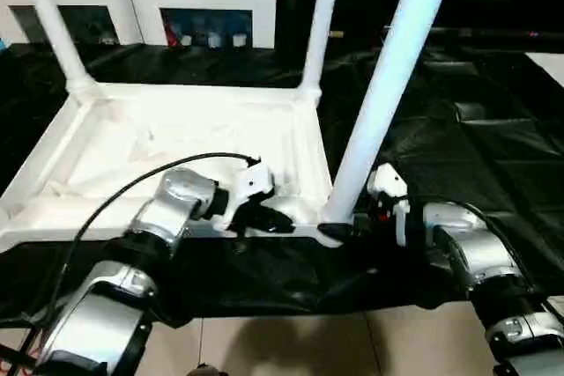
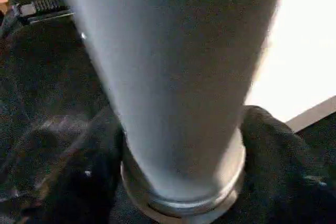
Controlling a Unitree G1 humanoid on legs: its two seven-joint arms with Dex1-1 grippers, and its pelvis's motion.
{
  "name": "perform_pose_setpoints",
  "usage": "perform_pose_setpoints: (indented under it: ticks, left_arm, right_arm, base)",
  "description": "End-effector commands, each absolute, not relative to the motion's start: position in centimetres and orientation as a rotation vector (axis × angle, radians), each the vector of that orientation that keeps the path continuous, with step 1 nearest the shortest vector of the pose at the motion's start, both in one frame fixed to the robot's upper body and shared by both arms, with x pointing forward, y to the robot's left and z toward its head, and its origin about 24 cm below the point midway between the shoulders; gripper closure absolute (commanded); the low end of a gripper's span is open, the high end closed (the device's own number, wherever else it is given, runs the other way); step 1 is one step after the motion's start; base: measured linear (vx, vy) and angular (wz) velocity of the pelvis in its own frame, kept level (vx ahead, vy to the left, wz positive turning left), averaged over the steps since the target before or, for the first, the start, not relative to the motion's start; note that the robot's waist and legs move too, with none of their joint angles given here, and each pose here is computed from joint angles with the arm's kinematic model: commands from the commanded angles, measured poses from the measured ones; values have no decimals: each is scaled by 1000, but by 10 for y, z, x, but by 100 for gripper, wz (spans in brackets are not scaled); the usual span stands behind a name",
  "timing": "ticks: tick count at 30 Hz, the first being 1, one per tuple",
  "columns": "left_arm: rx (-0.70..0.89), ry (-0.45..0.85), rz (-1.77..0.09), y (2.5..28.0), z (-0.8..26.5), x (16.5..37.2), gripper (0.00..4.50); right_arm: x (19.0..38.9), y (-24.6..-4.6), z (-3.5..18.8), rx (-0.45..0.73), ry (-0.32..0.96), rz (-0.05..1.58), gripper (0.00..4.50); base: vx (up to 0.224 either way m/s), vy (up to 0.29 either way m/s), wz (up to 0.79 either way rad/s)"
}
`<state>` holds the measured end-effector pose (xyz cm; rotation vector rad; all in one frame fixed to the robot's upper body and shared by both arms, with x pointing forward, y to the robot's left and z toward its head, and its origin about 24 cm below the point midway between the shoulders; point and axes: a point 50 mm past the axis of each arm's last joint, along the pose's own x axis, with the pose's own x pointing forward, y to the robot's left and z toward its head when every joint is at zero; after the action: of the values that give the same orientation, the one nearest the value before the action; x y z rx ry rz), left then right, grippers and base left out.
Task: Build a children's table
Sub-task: Rotate leg to tighten
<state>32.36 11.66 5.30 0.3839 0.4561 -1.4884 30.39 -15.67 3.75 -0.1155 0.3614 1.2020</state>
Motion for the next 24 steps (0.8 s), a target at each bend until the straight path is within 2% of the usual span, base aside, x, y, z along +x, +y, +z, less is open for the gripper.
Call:
perform_pose_setpoints:
  ticks: [1,3,5,8,9,18,20,21,22,24]
  left_arm:
    - [381,491,-1570,111,46,315,450]
    - [379,490,-1570,111,46,315,450]
    - [368,480,-1556,110,47,317,450]
    - [365,460,-1501,106,47,321,450]
    - [355,442,-1451,103,48,325,450]
    - [346,430,-1417,101,49,328,450]
    - [292,396,-1193,75,54,345,450]
    - [282,391,-1140,67,55,348,450]
    - [268,378,-1147,55,56,346,450]
    - [264,371,-1181,51,57,344,450]
  right_arm:
    - [297,-159,29,-105,426,1212,156]
    - [297,-158,29,-103,426,1214,156]
    - [295,-157,29,-84,415,1212,177]
    - [294,-155,28,-59,408,1200,178]
    - [297,-153,25,-61,409,1151,178]
    - [299,-152,23,-65,411,1117,178]
    - [327,-134,12,14,415,742,178]
    - [333,-126,10,42,428,642,178]
    - [336,-110,10,59,423,615,178]
    - [334,-101,11,55,412,649,178]
  base:
    - [0,0,0]
    - [0,0,0]
    - [0,0,0]
    - [0,0,0]
    - [0,0,0]
    - [0,0,0]
    - [0,0,0]
    - [0,0,0]
    - [0,0,0]
    - [0,0,0]
